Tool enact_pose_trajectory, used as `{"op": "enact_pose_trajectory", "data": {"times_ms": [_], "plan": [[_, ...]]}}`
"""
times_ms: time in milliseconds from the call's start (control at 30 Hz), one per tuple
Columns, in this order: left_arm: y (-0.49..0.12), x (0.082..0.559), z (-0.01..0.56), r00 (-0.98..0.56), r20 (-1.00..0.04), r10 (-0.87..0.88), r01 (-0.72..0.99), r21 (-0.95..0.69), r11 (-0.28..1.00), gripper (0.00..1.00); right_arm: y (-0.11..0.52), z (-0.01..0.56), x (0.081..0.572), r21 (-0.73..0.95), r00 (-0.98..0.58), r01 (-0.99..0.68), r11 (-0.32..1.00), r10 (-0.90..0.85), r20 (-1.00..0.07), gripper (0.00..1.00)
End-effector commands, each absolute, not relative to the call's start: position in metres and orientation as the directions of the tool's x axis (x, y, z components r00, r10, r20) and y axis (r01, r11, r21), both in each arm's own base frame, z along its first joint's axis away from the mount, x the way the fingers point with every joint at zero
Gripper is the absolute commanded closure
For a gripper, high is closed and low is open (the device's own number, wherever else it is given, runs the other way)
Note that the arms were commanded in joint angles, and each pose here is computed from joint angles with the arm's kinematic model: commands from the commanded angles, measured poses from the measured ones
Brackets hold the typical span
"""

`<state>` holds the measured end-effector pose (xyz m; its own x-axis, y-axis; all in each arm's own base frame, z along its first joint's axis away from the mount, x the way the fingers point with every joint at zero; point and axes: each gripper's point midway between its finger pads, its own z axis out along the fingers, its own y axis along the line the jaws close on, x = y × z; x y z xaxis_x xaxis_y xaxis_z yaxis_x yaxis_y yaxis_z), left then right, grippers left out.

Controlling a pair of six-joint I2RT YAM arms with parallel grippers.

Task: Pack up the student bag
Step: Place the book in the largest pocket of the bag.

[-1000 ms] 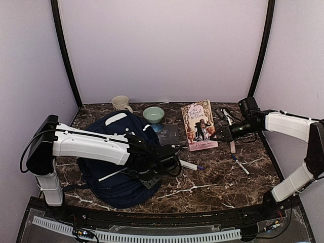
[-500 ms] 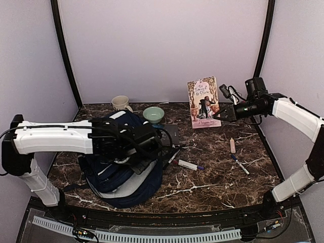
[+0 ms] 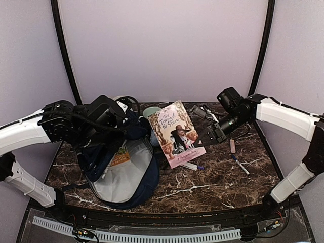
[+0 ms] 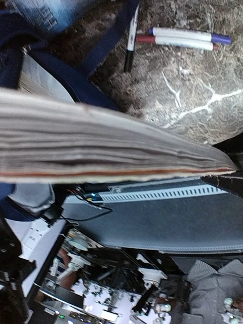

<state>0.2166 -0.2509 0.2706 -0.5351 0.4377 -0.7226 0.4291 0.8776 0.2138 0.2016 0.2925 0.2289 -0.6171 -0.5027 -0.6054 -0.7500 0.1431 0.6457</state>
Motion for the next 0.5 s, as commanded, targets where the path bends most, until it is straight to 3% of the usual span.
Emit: {"op": "enact_pose_trajectory", "data": {"times_ms": [0,133,467], "plan": [[-0.236,0.235,0.297,-0.484,-0.801,0.352,0.343,0.196,0.919,1.00,0.296,0.233,0.167,0.687,-0.537,-0.726,-0.021,-0.606,-0.586,1.00],[-0.229,0.240,0.304,-0.478,-0.811,0.339,0.322,0.197,0.926,1.00,0.301,0.215,0.137,0.751,-0.502,-0.656,-0.078,-0.698,-0.511,1.00],[-0.229,0.241,0.318,-0.434,-0.850,0.298,0.331,0.157,0.931,1.00,0.339,0.174,0.090,0.807,-0.411,-0.586,-0.068,-0.834,-0.369,1.00]]}}
